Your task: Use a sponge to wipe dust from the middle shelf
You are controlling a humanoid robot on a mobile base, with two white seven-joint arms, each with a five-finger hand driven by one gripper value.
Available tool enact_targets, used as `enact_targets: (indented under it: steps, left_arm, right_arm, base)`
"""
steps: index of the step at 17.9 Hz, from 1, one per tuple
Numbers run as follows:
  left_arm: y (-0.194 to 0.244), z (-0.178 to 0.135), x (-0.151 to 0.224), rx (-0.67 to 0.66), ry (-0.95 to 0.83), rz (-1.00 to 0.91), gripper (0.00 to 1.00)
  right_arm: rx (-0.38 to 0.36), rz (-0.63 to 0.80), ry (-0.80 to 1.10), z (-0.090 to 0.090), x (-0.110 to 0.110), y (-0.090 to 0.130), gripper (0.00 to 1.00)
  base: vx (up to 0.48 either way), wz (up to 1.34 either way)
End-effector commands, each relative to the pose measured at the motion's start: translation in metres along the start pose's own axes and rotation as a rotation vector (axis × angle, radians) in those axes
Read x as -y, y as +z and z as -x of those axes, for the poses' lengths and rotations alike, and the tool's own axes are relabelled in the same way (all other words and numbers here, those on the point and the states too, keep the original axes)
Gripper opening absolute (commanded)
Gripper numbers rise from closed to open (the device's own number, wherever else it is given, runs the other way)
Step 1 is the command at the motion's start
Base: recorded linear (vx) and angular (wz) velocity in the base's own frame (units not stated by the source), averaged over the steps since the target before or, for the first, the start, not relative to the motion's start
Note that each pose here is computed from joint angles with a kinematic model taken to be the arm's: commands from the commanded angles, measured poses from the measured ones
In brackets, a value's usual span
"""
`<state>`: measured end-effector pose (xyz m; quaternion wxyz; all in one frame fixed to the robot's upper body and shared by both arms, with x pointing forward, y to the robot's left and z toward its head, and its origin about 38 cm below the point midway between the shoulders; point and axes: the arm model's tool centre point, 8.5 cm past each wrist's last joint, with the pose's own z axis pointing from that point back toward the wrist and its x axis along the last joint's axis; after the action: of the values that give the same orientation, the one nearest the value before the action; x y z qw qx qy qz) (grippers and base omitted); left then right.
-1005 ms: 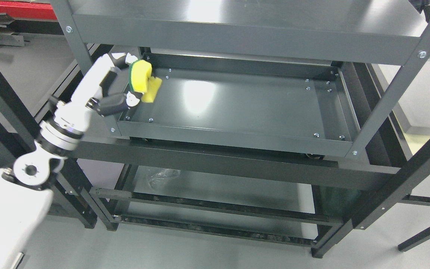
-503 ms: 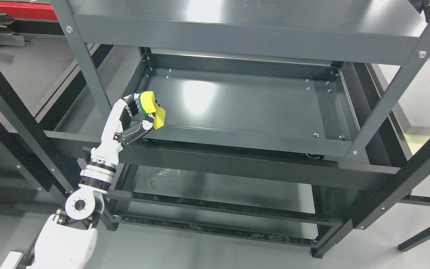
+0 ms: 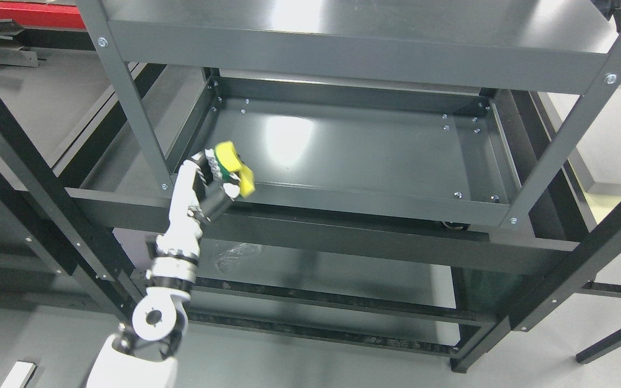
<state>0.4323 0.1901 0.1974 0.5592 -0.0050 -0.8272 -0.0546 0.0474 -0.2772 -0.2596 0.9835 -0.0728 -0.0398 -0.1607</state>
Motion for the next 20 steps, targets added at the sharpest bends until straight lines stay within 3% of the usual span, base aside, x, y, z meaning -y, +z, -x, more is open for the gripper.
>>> enact_targets:
  steps: [1, 8, 20]
  left_arm:
    - [0.037, -0.021, 0.054, 0.06, 0.107, 0.092, 0.0]
    - [0.029, -0.021, -0.021, 0.068, 0.056, -0.108, 0.0]
    - [0.033, -0.015, -0.023, 0.04, 0.052, -0.112, 0.0]
  right_arm:
    - [-0.049, 0.014, 0.003, -0.002, 0.01, -0.001, 1.0]
    - [-0.049, 0.014, 0.003, -0.002, 0.01, -0.001, 1.0]
    - [-0.049, 0.015, 0.003, -0.002, 0.01, -0.001, 1.0]
  base:
    - [0.0, 0.0]
    - [0.0, 0.0]
    - [0.0, 0.0]
